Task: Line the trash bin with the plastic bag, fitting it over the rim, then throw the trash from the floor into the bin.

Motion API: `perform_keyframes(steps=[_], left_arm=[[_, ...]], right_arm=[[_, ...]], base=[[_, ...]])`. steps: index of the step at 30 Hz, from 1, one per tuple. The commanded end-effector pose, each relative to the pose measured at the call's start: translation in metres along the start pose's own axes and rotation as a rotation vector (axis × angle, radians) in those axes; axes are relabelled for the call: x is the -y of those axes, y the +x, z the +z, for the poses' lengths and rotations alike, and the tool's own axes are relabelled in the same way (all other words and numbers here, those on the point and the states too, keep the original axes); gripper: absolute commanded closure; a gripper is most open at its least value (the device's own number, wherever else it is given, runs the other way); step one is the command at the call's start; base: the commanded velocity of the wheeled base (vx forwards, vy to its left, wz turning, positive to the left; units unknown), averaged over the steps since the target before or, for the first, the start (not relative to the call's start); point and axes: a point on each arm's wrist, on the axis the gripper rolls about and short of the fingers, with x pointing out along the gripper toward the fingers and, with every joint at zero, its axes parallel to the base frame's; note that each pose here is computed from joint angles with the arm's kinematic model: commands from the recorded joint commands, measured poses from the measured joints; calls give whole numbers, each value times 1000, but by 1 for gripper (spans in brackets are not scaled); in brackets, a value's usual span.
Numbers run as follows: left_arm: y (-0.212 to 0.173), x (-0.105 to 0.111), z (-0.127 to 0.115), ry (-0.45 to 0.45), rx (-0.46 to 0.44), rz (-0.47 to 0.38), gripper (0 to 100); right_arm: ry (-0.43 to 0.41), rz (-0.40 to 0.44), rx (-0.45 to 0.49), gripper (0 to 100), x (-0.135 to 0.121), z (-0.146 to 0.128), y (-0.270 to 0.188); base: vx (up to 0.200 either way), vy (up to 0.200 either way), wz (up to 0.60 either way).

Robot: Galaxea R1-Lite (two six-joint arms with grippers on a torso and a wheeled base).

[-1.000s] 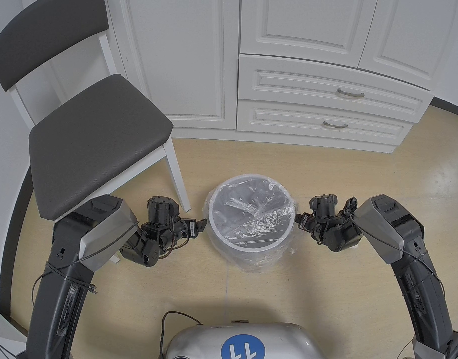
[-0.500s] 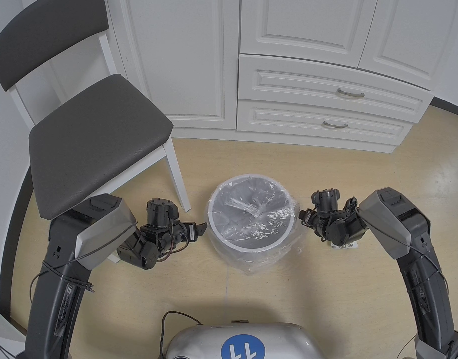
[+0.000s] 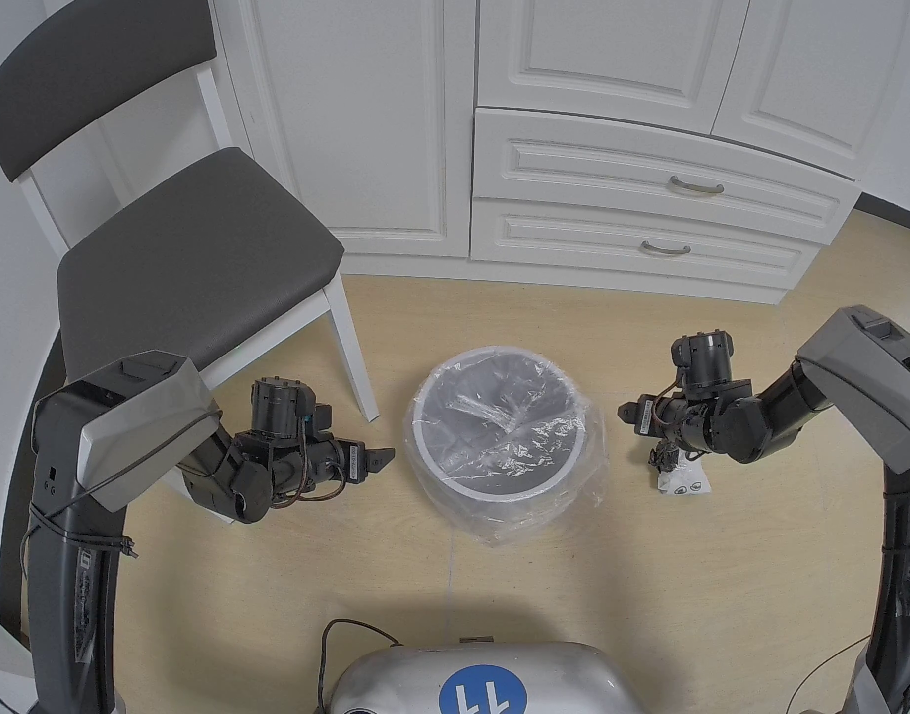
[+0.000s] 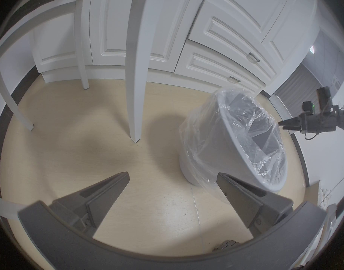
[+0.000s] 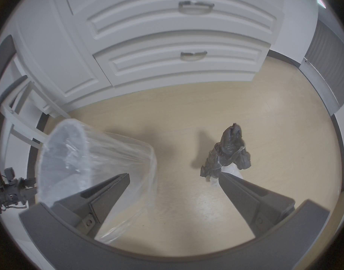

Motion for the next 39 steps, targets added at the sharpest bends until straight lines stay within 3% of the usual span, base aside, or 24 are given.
perform_keyframes(steps=[1, 5, 12, 17, 29, 33, 34, 36, 39], left_arm=[[-12, -2, 11, 6, 18, -2, 0], [-14, -1, 15, 7, 27, -3, 0], [-20, 1, 21, 10, 39, -2, 0], [-21, 1, 24, 11, 46, -1, 0], [-22, 1, 25, 13, 54, 3, 0], [-22, 1, 26, 13, 57, 4, 0], [-21, 1, 25, 14, 62, 3, 0], [-20, 1, 25, 14, 60, 4, 0], [-20, 1, 25, 14, 62, 3, 0]], right_arm=[[36, 112, 57, 0, -39, 15, -44], [75, 147, 41, 0, -68, 3, -43], [91, 88, 73, 0, -103, -19, -15], [79, 63, 53, 0, -107, -37, 7], [76, 49, 44, 0, -109, -44, 15], [33, 26, -41, 0, -102, -39, -5], [8, 27, -101, 0, -98, -39, -16], [-25, 64, -180, 0, -93, -41, -29], [-65, 102, -220, 0, -89, -44, -38]], base=[[0, 0, 0], [0, 0, 0], [0, 0, 0], [0, 0, 0], [0, 0, 0], [0, 0, 0], [0, 0, 0], [0, 0, 0], [0, 0, 0]])
